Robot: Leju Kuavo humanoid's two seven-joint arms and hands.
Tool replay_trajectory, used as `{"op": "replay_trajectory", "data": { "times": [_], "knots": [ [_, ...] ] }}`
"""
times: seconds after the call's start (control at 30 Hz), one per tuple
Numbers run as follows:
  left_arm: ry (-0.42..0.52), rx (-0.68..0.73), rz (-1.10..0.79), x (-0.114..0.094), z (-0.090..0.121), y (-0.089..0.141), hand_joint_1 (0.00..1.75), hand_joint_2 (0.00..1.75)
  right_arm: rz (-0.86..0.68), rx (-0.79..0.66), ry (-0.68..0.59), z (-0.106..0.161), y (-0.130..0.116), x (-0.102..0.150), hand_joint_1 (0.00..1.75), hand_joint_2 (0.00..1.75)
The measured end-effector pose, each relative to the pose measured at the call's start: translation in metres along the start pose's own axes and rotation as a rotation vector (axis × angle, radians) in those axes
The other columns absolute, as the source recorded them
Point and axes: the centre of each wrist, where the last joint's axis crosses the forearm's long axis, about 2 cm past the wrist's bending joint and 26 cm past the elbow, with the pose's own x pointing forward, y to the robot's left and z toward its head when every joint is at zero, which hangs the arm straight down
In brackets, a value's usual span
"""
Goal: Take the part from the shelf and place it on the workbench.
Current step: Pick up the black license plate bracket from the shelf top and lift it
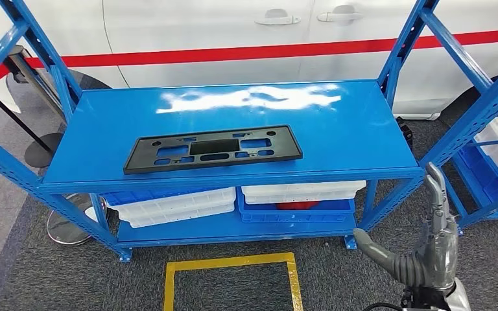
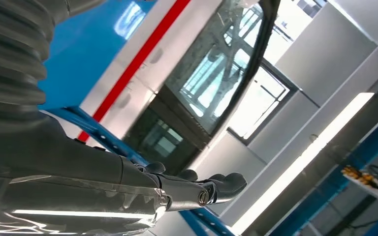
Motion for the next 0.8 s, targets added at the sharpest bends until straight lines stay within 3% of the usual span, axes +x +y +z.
{"op": "replay_trajectory", "data": {
  "times": [0.2, 0.47, 0.8],
  "knots": [
    [-0.003, -0.008, -0.013, 0.002, -0.001, -0.001, 0.0, 0.0, -0.027, 0.056, -0.068, -0.015, 0.032, 0.011, 0.0, 1.75],
    [-0.007, -0.039, -0.017, 0.003, 0.001, -0.007, 0.0, 0.0, -0.083, 0.262, 0.022, -0.008, 0.077, 0.008, 0.0, 1.75],
    [-0.027, -0.091, 0.0, 0.004, 0.0, -0.007, 0.0, 0.0, 0.101, 0.417, 0.007, -0.002, 0.108, 0.011, 0.0, 1.75]
  ]
}}
